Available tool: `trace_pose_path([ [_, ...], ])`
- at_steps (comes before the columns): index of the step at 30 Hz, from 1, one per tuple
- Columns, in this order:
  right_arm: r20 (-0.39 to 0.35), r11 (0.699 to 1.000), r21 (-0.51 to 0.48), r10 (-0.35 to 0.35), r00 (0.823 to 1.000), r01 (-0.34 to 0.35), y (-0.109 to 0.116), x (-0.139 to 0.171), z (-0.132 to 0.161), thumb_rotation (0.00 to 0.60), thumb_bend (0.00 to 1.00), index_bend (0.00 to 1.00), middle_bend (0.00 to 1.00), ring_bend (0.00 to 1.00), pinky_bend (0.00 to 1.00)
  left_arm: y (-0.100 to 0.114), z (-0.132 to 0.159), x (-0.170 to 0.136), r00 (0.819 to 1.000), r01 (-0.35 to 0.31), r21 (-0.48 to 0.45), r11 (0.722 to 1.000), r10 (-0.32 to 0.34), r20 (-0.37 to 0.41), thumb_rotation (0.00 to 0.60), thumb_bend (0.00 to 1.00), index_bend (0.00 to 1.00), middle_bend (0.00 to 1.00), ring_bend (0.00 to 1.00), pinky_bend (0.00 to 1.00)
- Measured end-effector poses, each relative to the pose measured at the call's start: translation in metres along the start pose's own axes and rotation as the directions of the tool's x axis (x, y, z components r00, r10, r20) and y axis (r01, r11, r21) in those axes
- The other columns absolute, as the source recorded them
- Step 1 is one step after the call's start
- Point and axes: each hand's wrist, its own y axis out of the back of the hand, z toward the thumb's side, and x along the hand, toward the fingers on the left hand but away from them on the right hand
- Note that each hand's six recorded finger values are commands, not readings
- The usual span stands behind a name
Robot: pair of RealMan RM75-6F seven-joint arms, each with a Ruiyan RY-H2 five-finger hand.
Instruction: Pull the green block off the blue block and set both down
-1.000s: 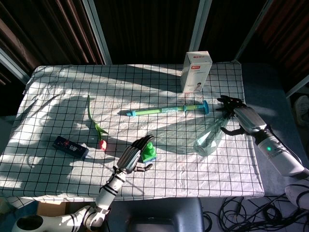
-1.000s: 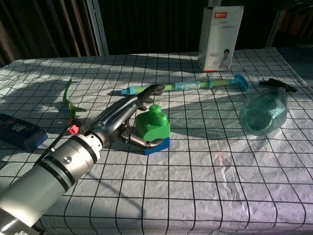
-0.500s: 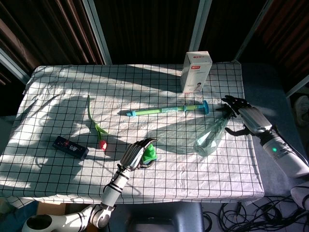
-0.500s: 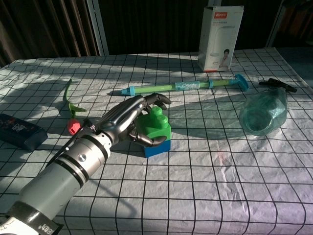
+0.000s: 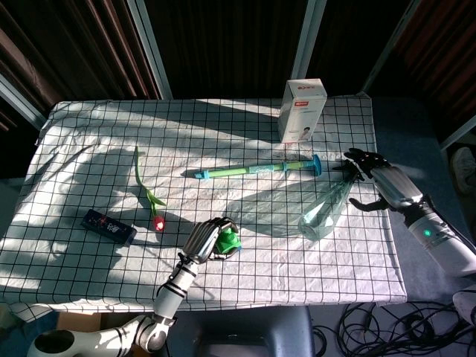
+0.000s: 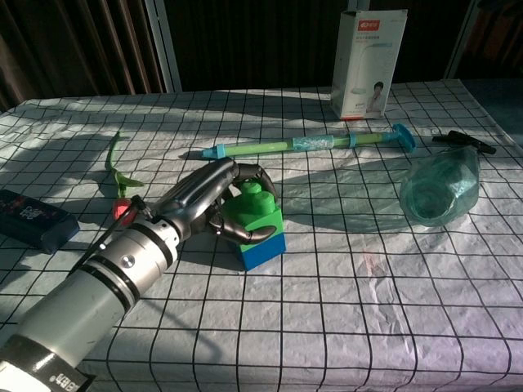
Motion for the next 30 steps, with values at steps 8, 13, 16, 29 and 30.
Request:
trace_pose_path([
  [8, -0.051, 0.999, -0.048, -0.016, 0.999, 0.014, -0.002, -0.001, 0.014, 0.6, 0.23, 0.0, 0.01, 0.0, 0.0, 0.056, 0.005, -0.006, 0.986, -0.161, -0.143, 0.977, 0.166, 0.021, 0.6, 1.0, 0.63, 0.69, 0.77, 0.87],
  [13, -0.094, 0.991, -0.131, 0.003, 0.996, -0.016, -0.008, -0.003, 0.027, 0.6, 0.23, 0.0, 0.01, 0.0, 0.0, 0.092, 0.012, -0.013, 0.956, -0.266, -0.283, 0.922, 0.289, 0.044, 0.6, 1.0, 0.64, 0.7, 0.78, 0.88],
  [16, -0.139, 0.975, -0.212, 0.029, 0.99, -0.059, -0.012, -0.006, 0.041, 0.6, 0.23, 0.0, 0.02, 0.0, 0.0, 0.105, 0.02, -0.015, 0.941, -0.292, -0.378, 0.878, 0.335, 0.054, 0.6, 1.0, 0.64, 0.7, 0.78, 0.88],
  [29, -0.376, 0.851, -0.382, 0.213, 0.902, -0.36, -0.032, -0.043, 0.15, 0.6, 0.19, 0.0, 0.05, 0.0, 0.0, 0.108, 0.052, -0.013, 0.924, -0.271, -0.545, 0.793, 0.373, 0.084, 0.6, 1.0, 0.64, 0.71, 0.78, 0.88],
  [30, -0.379, 0.848, -0.378, 0.224, 0.898, -0.371, -0.033, -0.046, 0.155, 0.6, 0.19, 0.0, 0.05, 0.0, 0.0, 0.108, 0.053, -0.013, 0.923, -0.272, -0.546, 0.792, 0.376, 0.087, 0.6, 1.0, 0.64, 0.71, 0.78, 0.88],
])
